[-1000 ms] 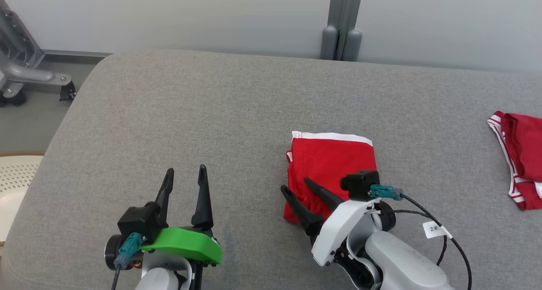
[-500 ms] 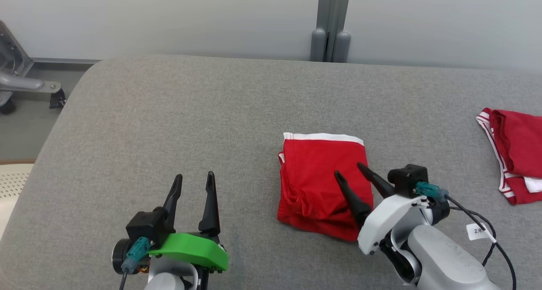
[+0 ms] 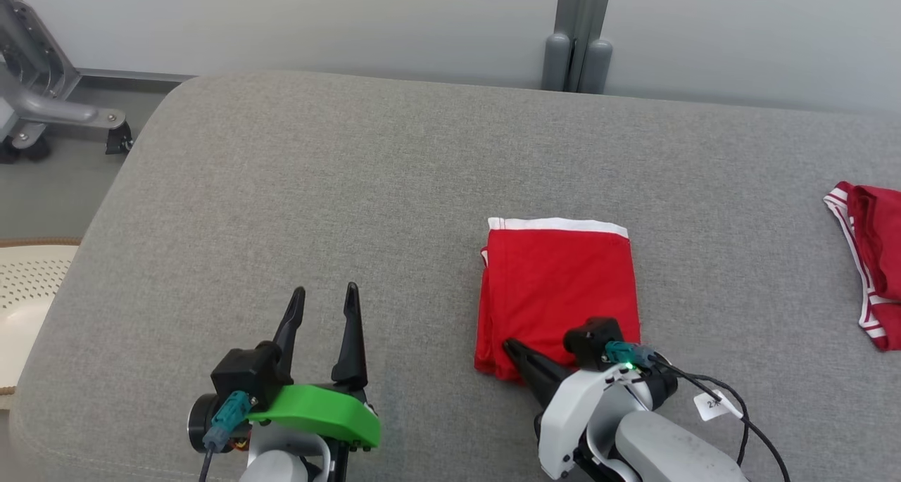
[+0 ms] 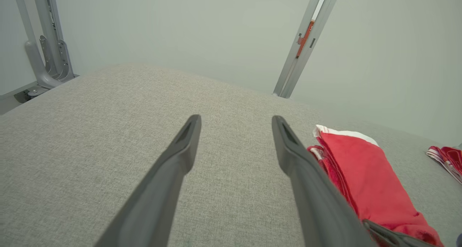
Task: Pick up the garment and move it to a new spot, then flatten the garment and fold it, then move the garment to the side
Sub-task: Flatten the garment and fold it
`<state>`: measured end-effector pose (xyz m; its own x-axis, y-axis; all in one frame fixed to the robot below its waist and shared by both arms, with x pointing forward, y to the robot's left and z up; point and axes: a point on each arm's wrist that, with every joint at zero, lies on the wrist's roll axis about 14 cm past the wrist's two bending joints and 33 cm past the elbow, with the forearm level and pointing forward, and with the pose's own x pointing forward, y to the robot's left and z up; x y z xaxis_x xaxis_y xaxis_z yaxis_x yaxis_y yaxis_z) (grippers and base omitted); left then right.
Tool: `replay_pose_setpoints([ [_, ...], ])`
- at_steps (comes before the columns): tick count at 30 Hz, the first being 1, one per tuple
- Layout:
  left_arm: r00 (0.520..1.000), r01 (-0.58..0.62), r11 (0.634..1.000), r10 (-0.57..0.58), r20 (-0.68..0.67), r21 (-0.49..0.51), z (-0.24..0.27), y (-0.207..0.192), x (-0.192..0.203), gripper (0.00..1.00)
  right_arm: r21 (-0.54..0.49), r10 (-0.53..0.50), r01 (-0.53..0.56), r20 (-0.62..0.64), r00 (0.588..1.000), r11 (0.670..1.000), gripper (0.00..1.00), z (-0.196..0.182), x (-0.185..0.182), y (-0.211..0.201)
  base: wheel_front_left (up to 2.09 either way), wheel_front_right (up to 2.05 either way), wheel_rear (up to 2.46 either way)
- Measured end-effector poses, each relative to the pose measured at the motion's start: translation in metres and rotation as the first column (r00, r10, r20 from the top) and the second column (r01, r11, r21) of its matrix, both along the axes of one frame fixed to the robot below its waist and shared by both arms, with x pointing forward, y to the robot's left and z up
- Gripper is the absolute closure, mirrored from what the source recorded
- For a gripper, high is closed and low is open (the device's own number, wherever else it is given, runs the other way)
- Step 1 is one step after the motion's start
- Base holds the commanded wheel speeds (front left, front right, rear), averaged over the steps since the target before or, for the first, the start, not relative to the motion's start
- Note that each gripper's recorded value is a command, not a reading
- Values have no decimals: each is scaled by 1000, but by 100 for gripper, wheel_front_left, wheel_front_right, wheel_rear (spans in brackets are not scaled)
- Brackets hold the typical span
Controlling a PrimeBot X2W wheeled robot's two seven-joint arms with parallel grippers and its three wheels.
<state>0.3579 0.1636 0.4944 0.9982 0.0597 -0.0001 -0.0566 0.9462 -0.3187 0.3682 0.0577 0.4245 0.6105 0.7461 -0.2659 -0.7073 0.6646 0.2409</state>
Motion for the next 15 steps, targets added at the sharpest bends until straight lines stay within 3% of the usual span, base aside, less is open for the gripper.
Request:
replay_pose_setpoints([
  [6, 1000, -14, 1000, 14, -3, 0, -1, 5, 0, 0, 1, 52, -52, -26, 998, 999, 100, -4, -8, 17, 0, 0, 0],
  [13, 1000, -12, 1000, 12, 1, 1, 0, 4, 3, 0, 25, 43, -43, 1, 999, 999, 98, 4, -3, 18, 0, 0, 0],
  [15, 1000, -5, 1000, 5, 5, 2, 1, 2, 4, 0, 48, 27, -29, 33, 999, 998, 54, 14, 5, 16, 0, 0, 0],
])
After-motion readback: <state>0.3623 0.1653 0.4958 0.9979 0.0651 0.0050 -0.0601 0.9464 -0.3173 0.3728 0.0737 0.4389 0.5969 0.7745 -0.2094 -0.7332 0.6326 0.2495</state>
